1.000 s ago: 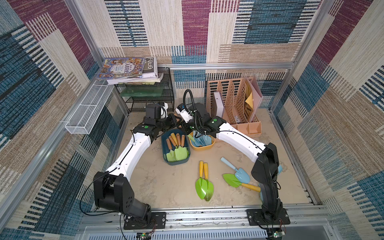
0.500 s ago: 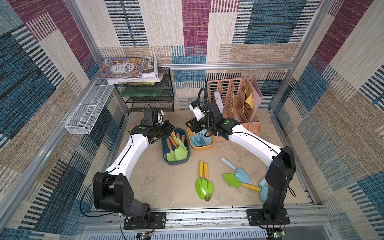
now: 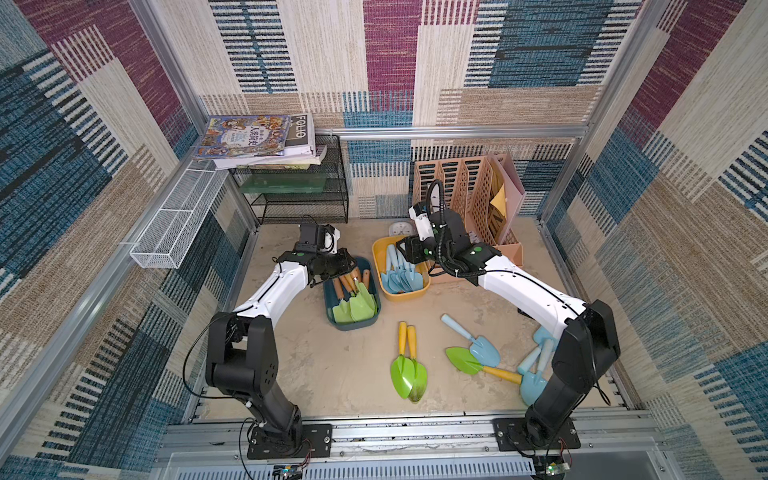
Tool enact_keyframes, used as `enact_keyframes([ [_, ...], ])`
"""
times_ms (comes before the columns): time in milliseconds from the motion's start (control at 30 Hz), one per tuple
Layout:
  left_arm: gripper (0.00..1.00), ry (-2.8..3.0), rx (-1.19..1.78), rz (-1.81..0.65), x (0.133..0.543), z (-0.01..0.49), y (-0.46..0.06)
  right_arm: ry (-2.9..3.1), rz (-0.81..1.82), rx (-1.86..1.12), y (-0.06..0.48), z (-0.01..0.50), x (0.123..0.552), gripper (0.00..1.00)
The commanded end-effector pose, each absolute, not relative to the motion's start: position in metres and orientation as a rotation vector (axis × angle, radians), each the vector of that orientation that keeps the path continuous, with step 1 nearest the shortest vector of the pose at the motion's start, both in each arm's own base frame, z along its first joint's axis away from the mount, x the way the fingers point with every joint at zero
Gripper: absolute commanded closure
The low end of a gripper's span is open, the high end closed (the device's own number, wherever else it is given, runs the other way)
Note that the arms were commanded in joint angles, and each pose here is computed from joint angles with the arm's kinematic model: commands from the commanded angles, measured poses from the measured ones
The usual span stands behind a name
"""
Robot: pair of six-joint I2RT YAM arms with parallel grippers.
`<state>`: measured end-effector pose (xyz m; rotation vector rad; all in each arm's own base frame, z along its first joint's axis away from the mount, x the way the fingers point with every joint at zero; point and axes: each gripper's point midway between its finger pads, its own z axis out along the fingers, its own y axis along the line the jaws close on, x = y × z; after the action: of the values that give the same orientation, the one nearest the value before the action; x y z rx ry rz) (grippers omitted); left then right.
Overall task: Sort the small shovels by color and place them into the storage box
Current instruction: Place the shovel in the storage box.
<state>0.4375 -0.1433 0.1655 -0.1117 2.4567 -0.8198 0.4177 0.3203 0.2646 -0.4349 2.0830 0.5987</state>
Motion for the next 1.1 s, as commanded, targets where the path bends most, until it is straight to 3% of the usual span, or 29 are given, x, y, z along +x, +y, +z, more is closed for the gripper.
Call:
enact_keyframes([
  [0, 1.00, 2.382, -0.026, -0.891, 0.453, 0.175, -0.156, 2.050, 0.591, -0.409, 0.317, 0.274, 0.420, 0.47],
  [333, 0.98, 2.521, 0.065, -0.902, 0.451, 0.138, -0.166, 2.067, 0.572, -0.380, 0.306, 0.267, 0.413, 0.47],
  [467, 0.80, 2.565, 0.066, -0.900, 0.443, 0.130, -0.165, 2.063, 0.578, -0.368, 0.305, 0.266, 0.412, 0.47],
  [533, 0.65, 2.582, 0.065, -0.893, 0.439, 0.128, -0.164, 2.065, 0.579, -0.366, 0.305, 0.264, 0.412, 0.47],
  [733, 0.41, 2.612, 0.070, -0.833, 0.428, 0.130, -0.157, 2.069, 0.587, -0.368, 0.308, 0.258, 0.413, 0.47],
  [867, 0.36, 2.653, 0.062, -0.731, 0.419, 0.131, -0.144, 2.070, 0.593, -0.375, 0.310, 0.256, 0.414, 0.47],
  [1067, 0.35, 2.659, -0.011, -0.471, 0.407, 0.149, -0.110, 2.058, 0.598, -0.372, 0.312, 0.257, 0.417, 0.47],
])
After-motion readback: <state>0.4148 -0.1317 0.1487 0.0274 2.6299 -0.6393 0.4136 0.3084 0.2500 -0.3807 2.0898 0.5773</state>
